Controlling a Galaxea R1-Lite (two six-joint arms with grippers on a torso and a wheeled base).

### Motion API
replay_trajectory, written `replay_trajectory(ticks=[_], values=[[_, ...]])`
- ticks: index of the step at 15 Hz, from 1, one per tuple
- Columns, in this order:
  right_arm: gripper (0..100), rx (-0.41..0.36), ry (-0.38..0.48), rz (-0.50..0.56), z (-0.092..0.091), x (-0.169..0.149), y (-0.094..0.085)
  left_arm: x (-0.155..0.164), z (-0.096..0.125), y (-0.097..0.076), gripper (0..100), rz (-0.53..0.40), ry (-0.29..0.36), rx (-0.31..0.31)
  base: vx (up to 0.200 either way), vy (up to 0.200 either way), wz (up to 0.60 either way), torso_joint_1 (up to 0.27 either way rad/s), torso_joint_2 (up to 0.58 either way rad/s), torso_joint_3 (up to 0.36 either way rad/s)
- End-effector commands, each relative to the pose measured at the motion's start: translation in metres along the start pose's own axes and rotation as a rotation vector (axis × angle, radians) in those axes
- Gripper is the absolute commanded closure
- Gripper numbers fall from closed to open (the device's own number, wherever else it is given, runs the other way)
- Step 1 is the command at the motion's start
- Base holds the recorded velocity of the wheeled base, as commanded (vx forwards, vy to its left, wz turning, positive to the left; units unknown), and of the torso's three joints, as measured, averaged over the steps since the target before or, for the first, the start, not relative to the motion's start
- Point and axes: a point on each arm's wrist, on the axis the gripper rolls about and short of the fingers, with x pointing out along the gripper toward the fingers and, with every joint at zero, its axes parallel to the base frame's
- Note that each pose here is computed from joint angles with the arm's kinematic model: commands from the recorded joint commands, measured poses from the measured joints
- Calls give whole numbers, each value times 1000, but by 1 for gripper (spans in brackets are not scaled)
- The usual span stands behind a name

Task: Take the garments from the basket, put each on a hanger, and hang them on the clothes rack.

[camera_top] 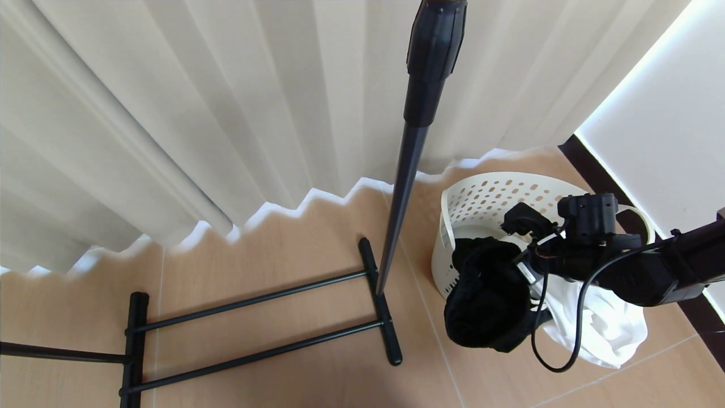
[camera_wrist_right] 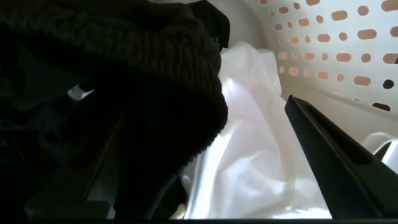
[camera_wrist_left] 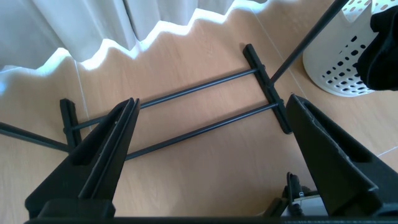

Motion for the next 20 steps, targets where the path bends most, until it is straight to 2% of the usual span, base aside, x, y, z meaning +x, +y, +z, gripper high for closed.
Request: replay_trajectory(ticks=[1, 4, 5, 6, 9, 12, 14, 17, 20], values=[[0, 6, 15, 8, -10, 17, 2, 0, 0, 0, 0, 0, 1, 0, 0, 0, 0, 0, 0, 0], [0, 12, 1, -4, -13, 26, 2, 0, 0, 0, 0, 0, 1, 0, 0, 0, 0, 0, 0, 0], [100, 13, -6, -8, -12, 27, 2, 0, 0, 0, 0, 0, 1, 0, 0, 0, 0, 0, 0, 0], [100, 20, -18, -18, -11, 28, 0, 0, 0, 0, 0, 0, 1, -1, 0, 0, 0, 0, 0, 0], [100, 117, -33, -18, -7, 22, -1, 0, 0, 0, 0, 0, 1, -1, 0, 0, 0, 0, 0, 0], [100, 208, -144, 68, 6, -42, 11, 0, 0, 0, 0, 0, 1, -1, 0, 0, 0, 0, 0, 0], [100, 265, -247, 114, 16, -92, 27, 0, 0, 0, 0, 0, 1, -1, 0, 0, 0, 0, 0, 0], [100, 264, -420, 160, 25, -164, 43, 0, 0, 0, 0, 2, 1, -3, 0, 0, 0, 0, 0, 0], [100, 257, -534, 160, 20, -210, 48, 0, 0, 0, 0, 0, 1, 3, 0, 0, 0, 0, 0, 0]])
